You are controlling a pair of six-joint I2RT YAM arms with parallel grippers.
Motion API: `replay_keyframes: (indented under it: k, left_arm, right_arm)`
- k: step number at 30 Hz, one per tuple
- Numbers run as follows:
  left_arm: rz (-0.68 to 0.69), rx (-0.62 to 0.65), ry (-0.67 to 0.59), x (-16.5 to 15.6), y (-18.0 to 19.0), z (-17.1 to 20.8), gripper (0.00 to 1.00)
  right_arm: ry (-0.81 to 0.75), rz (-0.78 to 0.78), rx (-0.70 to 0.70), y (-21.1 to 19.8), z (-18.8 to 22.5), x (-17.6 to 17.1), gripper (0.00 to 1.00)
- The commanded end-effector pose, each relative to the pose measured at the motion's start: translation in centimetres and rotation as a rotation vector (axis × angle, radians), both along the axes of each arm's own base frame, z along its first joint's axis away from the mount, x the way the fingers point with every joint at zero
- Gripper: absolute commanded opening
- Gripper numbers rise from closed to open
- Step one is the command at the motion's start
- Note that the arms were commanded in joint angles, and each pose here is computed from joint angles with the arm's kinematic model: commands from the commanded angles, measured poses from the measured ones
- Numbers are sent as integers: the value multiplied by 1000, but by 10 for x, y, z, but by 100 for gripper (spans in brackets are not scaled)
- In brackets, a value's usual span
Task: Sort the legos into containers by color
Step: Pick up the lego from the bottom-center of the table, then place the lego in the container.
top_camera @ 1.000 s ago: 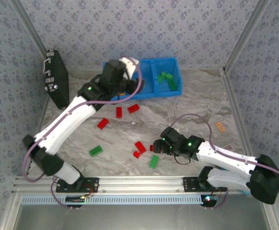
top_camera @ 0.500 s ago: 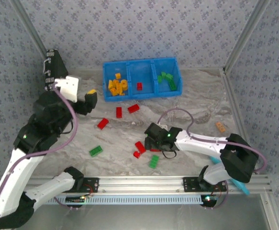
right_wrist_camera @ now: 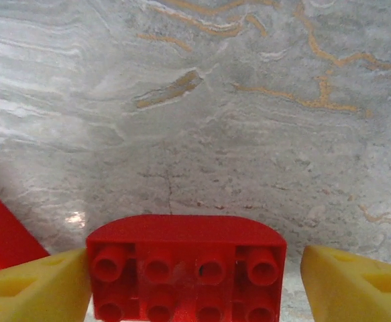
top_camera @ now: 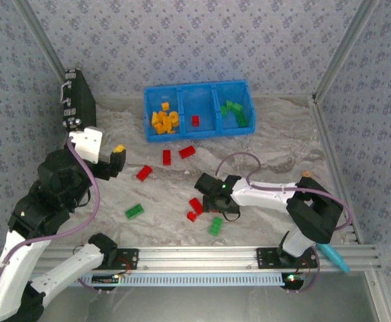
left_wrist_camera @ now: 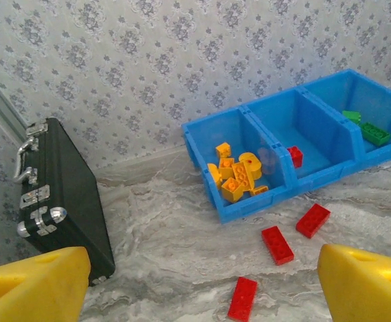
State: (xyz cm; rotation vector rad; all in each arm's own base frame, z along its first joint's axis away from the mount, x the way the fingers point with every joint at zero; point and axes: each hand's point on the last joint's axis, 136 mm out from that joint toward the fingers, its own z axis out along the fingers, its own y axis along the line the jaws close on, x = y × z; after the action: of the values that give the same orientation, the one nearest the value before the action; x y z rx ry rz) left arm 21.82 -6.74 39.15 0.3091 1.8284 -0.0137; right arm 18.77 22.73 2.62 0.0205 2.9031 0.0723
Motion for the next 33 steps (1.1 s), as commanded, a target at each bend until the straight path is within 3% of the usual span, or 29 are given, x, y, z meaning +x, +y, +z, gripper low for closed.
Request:
replay_keyframes:
  k: [1, 11, 15, 20, 24, 28, 33]
  left_arm:
    - [21, 41, -19, -1, 8, 1, 89]
    - [15, 78, -15, 7, 3, -9, 90]
    - [31, 108, -10, 12, 4, -15, 90]
    - [30, 129, 28, 19, 0, -29, 90]
    - [38, 132, 27, 19, 3, -32, 90]
    - [57, 126, 36, 21, 8, -33, 90]
    - [76, 115, 97, 29, 9, -49, 90]
  right_arm:
    - [6, -25, -49, -7, 0, 3, 77]
    - [22, -19, -75, -19, -1, 6, 47]
    - [9, -6, -55, -25, 20, 23, 45]
    - [-109, -15, 44, -29, 78, 89, 44]
    - [-296, 11, 91, -23, 151, 159, 44]
    - [-456, 71, 96, -8, 197, 217, 44]
    - [-521, 125, 101, 18, 206, 268, 44]
